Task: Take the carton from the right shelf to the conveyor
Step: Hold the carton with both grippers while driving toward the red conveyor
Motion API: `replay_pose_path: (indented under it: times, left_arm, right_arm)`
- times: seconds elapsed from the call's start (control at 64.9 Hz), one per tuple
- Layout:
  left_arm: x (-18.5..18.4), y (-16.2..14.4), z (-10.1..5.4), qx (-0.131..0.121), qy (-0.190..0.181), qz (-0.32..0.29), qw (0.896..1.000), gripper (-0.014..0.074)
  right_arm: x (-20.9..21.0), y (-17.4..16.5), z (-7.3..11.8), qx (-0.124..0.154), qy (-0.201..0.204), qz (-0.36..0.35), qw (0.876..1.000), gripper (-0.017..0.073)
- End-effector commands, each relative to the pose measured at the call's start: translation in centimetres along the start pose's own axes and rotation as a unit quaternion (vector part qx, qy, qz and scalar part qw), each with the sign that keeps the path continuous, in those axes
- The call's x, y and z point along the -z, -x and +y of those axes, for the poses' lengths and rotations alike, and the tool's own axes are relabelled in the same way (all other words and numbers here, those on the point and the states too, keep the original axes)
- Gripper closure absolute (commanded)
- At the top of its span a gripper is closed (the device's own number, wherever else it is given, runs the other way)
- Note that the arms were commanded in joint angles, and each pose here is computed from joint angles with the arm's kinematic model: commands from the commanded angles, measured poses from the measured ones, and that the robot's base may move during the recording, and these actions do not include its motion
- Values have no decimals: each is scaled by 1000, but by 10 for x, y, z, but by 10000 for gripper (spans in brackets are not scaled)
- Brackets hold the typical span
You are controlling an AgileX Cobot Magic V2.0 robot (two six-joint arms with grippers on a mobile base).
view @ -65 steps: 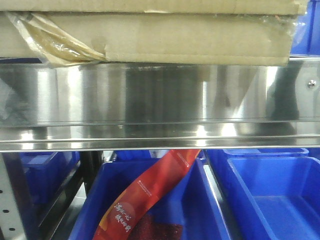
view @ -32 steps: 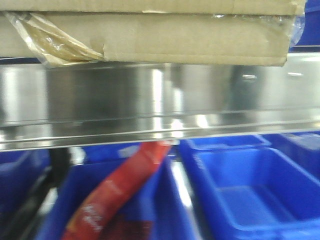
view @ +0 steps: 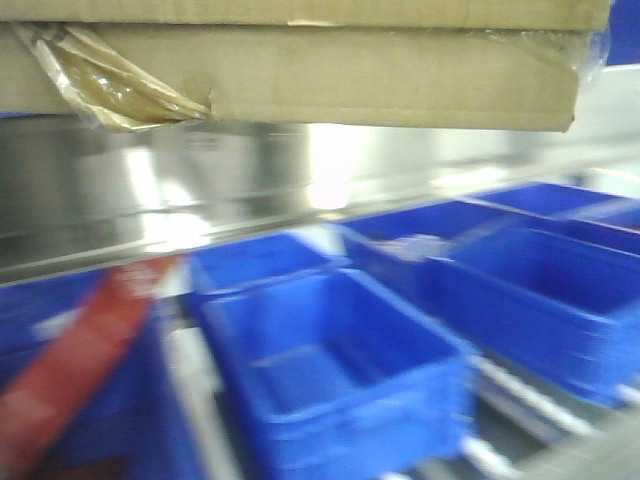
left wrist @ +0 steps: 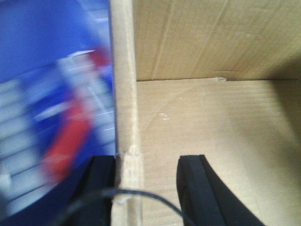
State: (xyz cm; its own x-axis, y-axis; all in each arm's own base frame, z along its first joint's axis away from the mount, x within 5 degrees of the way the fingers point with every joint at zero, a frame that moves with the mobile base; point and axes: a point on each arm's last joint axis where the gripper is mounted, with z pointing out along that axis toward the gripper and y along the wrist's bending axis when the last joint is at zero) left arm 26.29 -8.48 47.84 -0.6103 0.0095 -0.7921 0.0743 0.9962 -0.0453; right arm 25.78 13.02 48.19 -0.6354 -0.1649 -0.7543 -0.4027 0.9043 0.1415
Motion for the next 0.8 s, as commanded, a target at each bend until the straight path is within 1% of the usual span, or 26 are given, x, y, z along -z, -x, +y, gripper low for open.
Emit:
replay_pose_path:
  times: [0.0,0.786]
  left_arm:
    - [13,4,-7,-6,-38,-29,999,610]
    - [13,4,-6,-8,-35,-31,999,610]
  right_arm:
    - [5,5,-1,13,-2,-29,999,627]
    - [5,5,-1,13,-2,-29,999,627]
